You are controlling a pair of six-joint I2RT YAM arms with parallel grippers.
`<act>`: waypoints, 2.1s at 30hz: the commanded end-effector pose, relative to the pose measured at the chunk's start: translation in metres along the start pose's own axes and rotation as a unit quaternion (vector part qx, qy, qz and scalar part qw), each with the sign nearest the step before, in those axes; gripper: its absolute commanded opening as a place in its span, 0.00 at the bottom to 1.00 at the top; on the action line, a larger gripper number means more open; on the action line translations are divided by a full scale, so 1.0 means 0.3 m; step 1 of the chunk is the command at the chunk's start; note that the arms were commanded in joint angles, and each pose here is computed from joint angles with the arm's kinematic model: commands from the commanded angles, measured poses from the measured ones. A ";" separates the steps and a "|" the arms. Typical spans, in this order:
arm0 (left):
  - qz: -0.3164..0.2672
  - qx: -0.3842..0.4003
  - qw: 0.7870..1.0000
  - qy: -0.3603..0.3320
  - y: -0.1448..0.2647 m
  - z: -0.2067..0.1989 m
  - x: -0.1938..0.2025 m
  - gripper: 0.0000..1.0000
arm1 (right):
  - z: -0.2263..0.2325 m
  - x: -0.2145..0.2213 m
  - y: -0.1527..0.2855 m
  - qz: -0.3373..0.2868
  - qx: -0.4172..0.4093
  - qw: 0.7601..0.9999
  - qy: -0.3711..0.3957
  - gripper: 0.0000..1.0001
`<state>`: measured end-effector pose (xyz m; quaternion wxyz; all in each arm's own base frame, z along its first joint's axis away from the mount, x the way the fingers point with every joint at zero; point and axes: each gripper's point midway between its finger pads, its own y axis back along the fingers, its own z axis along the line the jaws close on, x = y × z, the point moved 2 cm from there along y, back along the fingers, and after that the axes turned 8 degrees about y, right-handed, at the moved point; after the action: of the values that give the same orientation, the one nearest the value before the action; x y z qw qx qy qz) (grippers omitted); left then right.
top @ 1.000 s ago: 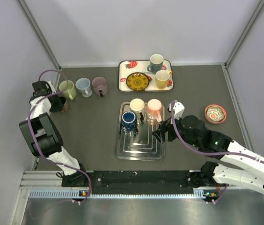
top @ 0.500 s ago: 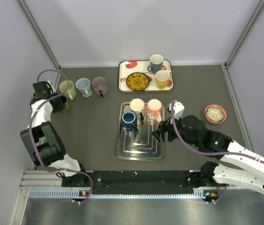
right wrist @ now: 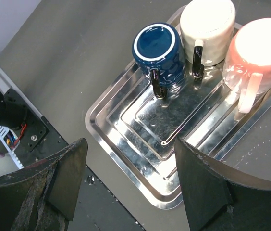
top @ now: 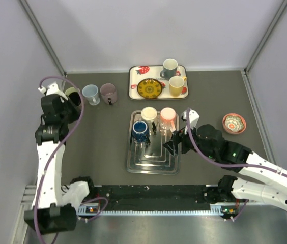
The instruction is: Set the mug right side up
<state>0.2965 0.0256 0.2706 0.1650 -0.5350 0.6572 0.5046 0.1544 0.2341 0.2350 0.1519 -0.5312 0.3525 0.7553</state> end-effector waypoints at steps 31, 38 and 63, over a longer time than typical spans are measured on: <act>0.177 0.630 0.727 0.205 0.708 -0.613 0.284 0.00 | 0.311 -0.373 0.102 -0.219 -0.366 0.882 -0.199 0.71; 0.207 0.629 0.726 0.187 0.697 -0.687 0.355 0.00 | 0.322 -0.412 0.044 -0.212 -0.366 0.884 -0.200 0.67; 0.222 0.629 0.722 0.185 0.690 -0.708 0.421 0.00 | 0.231 -0.471 -0.018 -0.276 -0.322 0.855 -0.298 0.38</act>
<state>0.1508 -0.2377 0.3517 0.1862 -0.2468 0.9477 -0.0796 0.1582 0.3131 0.3460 0.2383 -0.3660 -0.0920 0.8949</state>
